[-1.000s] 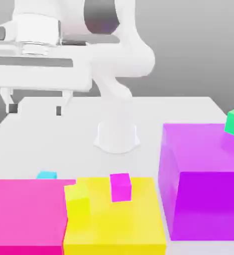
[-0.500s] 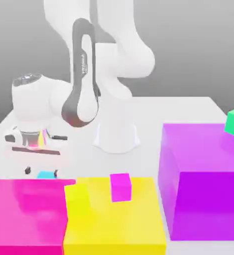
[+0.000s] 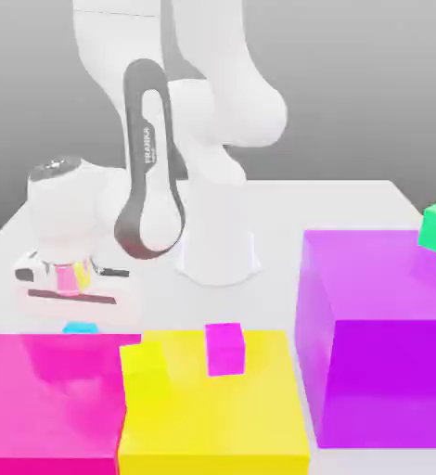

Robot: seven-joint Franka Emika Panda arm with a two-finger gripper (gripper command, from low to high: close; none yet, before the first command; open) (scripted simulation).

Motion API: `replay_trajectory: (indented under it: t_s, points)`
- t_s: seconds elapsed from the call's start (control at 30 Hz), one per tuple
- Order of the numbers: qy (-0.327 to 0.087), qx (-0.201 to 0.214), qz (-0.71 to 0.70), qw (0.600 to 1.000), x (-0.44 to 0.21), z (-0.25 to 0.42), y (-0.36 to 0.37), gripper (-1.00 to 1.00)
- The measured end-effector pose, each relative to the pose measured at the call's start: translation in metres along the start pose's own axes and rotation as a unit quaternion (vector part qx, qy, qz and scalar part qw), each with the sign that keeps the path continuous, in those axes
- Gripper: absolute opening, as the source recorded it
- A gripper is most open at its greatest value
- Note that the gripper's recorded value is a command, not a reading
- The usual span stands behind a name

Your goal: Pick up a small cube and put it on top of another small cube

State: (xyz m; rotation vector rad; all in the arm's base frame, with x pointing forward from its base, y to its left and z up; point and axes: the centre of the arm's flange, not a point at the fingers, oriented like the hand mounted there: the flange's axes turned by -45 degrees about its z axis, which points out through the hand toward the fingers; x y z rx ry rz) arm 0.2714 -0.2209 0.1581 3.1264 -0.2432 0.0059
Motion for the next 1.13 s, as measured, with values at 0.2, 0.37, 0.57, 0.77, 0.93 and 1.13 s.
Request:
replay_trajectory:
  t_s: [0.2, 0.37, 0.57, 0.77, 0.93, 1.13]
  points:
    - [-0.002, 0.002, 0.004, 1.0, -0.003, -0.032, -0.001, -1.0]
    - [0.025, -0.016, -0.089, 0.996, 0.044, -0.077, -0.002, -1.0]
    - [0.023, -0.015, -0.273, 0.962, 0.093, -0.12, -0.048, -1.0]
    - [0.017, -0.014, -0.45, 0.893, 0.128, -0.166, -0.108, -1.0]
    - [0.001, 0.005, -0.517, 0.856, 0.127, -0.139, -0.146, -1.0]
    - [-0.001, 0.005, -0.518, 0.855, 0.126, -0.105, -0.146, 1.0]
